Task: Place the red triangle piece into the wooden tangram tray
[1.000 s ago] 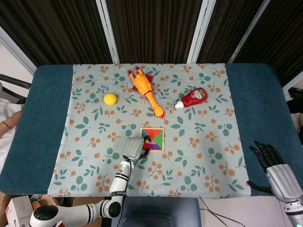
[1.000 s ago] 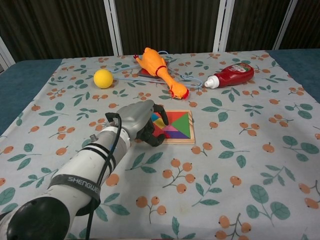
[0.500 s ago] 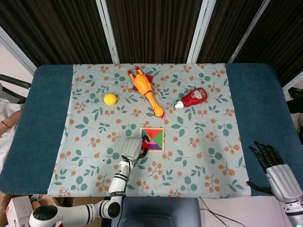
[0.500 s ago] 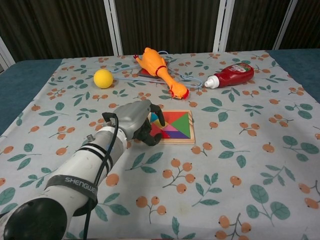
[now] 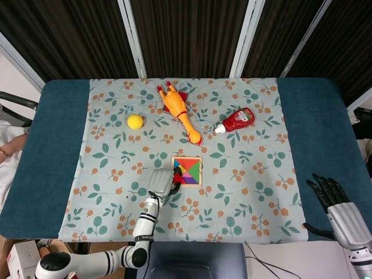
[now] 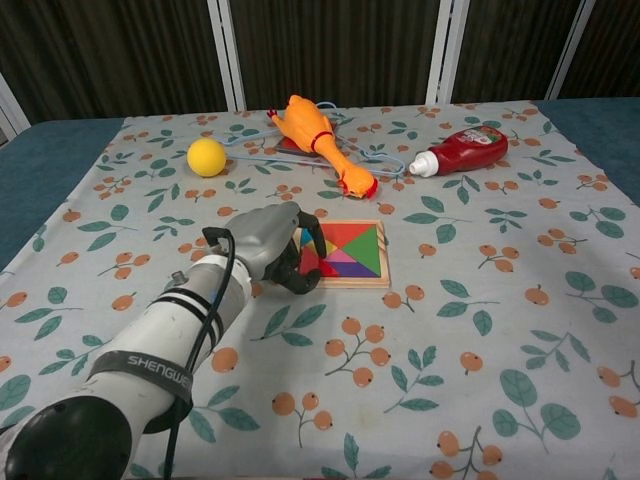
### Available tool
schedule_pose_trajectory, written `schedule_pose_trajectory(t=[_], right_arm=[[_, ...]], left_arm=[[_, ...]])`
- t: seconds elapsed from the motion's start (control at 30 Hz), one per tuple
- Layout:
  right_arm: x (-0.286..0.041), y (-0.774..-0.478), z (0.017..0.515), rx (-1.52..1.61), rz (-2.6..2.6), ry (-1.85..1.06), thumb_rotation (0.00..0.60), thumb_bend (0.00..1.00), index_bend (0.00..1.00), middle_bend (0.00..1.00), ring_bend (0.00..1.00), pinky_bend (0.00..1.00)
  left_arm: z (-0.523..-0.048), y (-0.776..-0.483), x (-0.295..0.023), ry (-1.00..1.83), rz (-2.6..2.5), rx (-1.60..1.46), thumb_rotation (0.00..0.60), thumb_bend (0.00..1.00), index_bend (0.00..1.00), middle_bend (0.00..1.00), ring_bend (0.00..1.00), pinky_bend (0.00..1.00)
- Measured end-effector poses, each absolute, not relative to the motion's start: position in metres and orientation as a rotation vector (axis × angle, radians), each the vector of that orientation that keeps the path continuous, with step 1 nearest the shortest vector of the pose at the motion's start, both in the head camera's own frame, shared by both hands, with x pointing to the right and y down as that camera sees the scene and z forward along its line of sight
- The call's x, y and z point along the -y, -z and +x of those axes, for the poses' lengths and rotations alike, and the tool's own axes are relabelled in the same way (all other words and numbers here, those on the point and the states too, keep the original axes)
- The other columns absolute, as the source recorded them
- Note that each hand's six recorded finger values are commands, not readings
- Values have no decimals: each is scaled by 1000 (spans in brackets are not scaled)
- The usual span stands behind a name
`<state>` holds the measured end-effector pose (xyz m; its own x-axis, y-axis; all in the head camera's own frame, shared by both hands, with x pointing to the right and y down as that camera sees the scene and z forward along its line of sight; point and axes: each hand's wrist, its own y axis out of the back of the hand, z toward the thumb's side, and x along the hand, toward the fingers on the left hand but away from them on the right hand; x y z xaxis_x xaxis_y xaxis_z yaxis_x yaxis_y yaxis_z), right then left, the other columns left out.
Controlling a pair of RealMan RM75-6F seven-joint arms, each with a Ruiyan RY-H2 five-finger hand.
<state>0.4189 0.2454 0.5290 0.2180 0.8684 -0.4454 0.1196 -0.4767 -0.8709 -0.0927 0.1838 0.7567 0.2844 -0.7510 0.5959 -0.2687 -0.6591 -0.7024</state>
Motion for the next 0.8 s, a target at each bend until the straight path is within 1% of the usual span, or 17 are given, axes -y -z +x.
schedule_pose_trajectory(t=[0.43, 0.53, 0.63, 0.67, 0.7, 0.73, 0.77, 0.8], right_arm=[[-245, -530, 419, 919, -1771, -1319, 600, 203, 0, 0, 0, 0], [-246, -529, 419, 918, -1767, -1317, 600, 203, 0, 0, 0, 0], [-246, -529, 419, 915, -1763, -1318, 600, 203, 0, 0, 0, 0], [-246, -530, 419, 914, -1762, -1319, 600, 203, 0, 0, 0, 0], [-246, -530, 418, 911, -1761, -1320, 600, 203, 0, 0, 0, 0], [-246, -531, 418, 908, -1760, -1322, 600, 203, 0, 0, 0, 0], [-246, -531, 418, 904, -1759, -1324, 600, 203, 0, 0, 0, 0], [-247, -532, 417, 900, -1758, -1326, 600, 203, 0, 0, 0, 0]], left_arm=[[-97, -755, -183, 1354, -2090, -917, 600, 400, 455, 1000, 1000, 1000], [-95, -749, -183, 1320, -2100, -932, 600, 400, 402, 1000, 1000, 1000], [-95, -738, -185, 1258, -2114, -936, 600, 399, 292, 985, 999, 1000], [-96, -734, -186, 1236, -2119, -934, 600, 399, 260, 940, 970, 1000], [-99, -727, -187, 1206, -2124, -929, 600, 399, 238, 873, 912, 997], [-103, -722, -189, 1185, -2127, -922, 600, 399, 214, 761, 795, 946], [-109, -717, -190, 1166, -2127, -914, 600, 398, 197, 657, 669, 856], [-120, -711, -193, 1145, -2122, -900, 600, 399, 183, 555, 544, 735]])
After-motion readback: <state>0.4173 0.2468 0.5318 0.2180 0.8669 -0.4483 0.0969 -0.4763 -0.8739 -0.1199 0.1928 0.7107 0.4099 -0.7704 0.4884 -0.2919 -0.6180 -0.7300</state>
